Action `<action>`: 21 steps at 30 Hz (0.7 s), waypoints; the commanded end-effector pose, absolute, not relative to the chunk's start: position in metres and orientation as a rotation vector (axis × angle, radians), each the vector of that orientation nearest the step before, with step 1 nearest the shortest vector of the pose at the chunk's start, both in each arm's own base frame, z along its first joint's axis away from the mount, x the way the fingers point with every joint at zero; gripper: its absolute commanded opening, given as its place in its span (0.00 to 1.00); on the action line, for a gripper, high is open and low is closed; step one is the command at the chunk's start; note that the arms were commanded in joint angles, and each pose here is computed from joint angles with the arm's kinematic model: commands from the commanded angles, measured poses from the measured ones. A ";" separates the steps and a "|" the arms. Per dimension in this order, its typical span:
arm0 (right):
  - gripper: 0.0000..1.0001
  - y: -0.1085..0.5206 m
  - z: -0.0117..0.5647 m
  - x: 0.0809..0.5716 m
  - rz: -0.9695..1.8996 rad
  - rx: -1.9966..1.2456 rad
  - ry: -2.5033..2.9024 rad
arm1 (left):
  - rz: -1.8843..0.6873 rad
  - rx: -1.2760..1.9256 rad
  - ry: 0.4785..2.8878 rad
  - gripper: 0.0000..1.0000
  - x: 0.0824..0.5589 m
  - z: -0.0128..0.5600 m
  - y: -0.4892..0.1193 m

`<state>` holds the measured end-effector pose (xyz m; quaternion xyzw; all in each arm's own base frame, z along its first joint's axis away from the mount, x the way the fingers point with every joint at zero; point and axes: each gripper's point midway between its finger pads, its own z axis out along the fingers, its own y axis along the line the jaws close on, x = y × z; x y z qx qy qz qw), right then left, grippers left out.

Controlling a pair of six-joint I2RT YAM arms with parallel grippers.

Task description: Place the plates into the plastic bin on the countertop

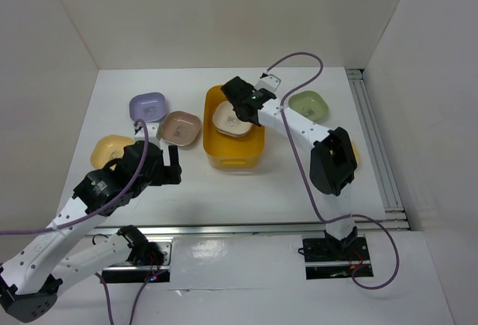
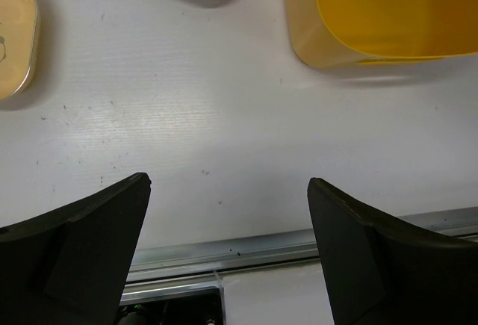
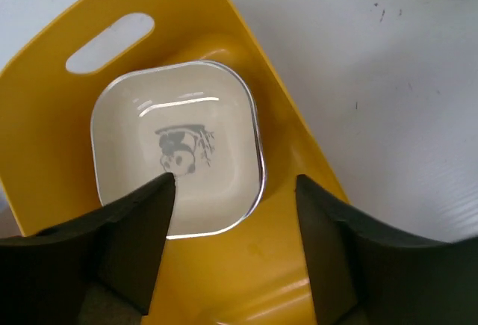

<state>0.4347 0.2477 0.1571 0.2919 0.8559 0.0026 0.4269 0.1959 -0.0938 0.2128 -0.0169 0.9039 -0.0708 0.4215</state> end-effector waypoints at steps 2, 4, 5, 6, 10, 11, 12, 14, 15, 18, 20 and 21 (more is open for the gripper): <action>0.84 0.272 0.206 0.444 0.109 0.637 2.060 | -0.207 -0.070 2.229 1.00 0.200 0.219 -0.096; 0.98 0.279 0.223 0.437 0.134 0.579 2.037 | -0.207 -0.070 2.229 1.00 0.200 0.219 -0.096; 1.00 0.274 0.231 0.435 0.127 0.560 2.023 | -0.198 -0.075 2.225 1.00 0.201 0.220 -0.094; 1.00 0.267 0.256 0.428 0.149 0.503 2.001 | -0.198 -0.075 2.225 1.00 0.201 0.220 -0.094; 1.00 0.208 0.280 0.426 0.169 0.397 1.941 | -0.184 -0.070 2.242 1.00 0.202 0.216 -0.096; 1.00 0.195 0.284 0.433 0.196 0.391 1.914 | -0.180 -0.080 2.240 1.00 0.205 0.218 -0.095; 1.00 0.160 0.268 0.438 0.185 0.382 1.959 | -0.172 -0.097 2.239 1.00 0.206 0.218 -0.092; 1.00 0.137 0.250 0.445 0.209 0.362 2.017 | -0.152 -0.111 2.252 1.00 0.211 0.217 -0.091; 1.00 0.105 0.237 0.454 0.150 0.404 2.042 | -0.128 -0.128 2.255 1.00 0.212 0.218 -0.086; 1.00 0.074 0.197 0.465 0.072 0.410 2.162 | -0.141 -0.172 2.277 1.00 0.221 0.220 -0.091; 1.00 0.048 0.181 0.475 0.018 0.436 2.195 | -0.173 -0.174 2.273 1.00 0.230 0.222 -0.100; 1.00 0.038 0.179 0.482 0.000 0.445 2.197 | -0.199 -0.175 2.282 1.00 0.233 0.223 -0.104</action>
